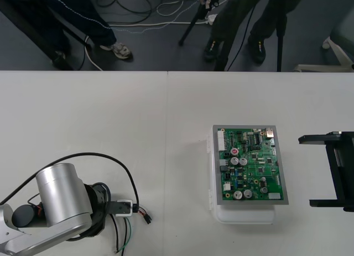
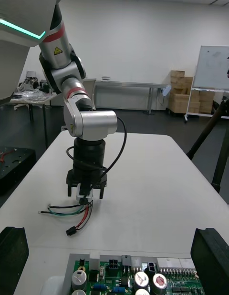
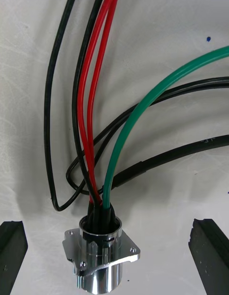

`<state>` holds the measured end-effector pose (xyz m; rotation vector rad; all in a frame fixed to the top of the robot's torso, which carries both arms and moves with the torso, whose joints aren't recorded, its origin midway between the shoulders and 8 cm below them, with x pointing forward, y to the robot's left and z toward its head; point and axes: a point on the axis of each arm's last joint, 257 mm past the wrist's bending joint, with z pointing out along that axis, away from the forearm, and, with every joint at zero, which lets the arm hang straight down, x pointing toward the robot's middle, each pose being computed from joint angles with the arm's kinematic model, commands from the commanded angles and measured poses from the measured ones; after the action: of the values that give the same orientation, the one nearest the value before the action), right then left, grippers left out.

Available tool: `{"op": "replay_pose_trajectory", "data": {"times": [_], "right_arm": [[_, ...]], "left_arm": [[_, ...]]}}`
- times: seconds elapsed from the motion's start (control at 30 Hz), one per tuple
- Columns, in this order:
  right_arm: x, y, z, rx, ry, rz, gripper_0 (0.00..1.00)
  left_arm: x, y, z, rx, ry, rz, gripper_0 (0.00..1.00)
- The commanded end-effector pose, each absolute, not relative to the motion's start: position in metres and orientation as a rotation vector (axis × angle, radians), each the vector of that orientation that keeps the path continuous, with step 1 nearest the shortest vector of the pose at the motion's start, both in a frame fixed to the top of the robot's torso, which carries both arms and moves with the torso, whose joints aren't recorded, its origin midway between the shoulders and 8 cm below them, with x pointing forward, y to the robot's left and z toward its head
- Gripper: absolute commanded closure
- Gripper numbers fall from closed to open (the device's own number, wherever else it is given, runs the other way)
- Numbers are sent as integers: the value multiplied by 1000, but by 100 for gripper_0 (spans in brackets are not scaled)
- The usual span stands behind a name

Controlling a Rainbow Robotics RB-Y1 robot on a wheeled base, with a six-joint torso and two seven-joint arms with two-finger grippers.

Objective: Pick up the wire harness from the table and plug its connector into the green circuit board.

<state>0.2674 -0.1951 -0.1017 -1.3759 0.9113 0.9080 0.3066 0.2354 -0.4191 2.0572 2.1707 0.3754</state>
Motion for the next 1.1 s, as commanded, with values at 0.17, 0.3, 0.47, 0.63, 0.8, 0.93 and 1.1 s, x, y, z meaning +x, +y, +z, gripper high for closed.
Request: {"op": "replay_pose_trajectory", "data": {"times": [0.17,0.3,0.47,0.63,0.8,0.93,1.1], "right_arm": [[266,-198,-100,-1408,864,871,0],[266,-199,-100,-1402,873,878,0],[266,-199,-99,-1397,880,888,0],[268,-201,-96,-1392,877,878,0],[268,-201,-95,-1392,875,876,0],[268,-202,-94,-1389,875,875,0],[268,-202,-94,-1386,884,883,0]], "left_arm": [[324,216,-418,1965,2162,350,0],[323,216,-419,1971,2159,348,0],[322,213,-420,1974,2156,340,0],[321,210,-420,1974,2152,335,0],[322,210,-420,1974,2151,334,0],[322,209,-420,1976,2145,332,0],[321,210,-421,1978,2148,331,0]]}}
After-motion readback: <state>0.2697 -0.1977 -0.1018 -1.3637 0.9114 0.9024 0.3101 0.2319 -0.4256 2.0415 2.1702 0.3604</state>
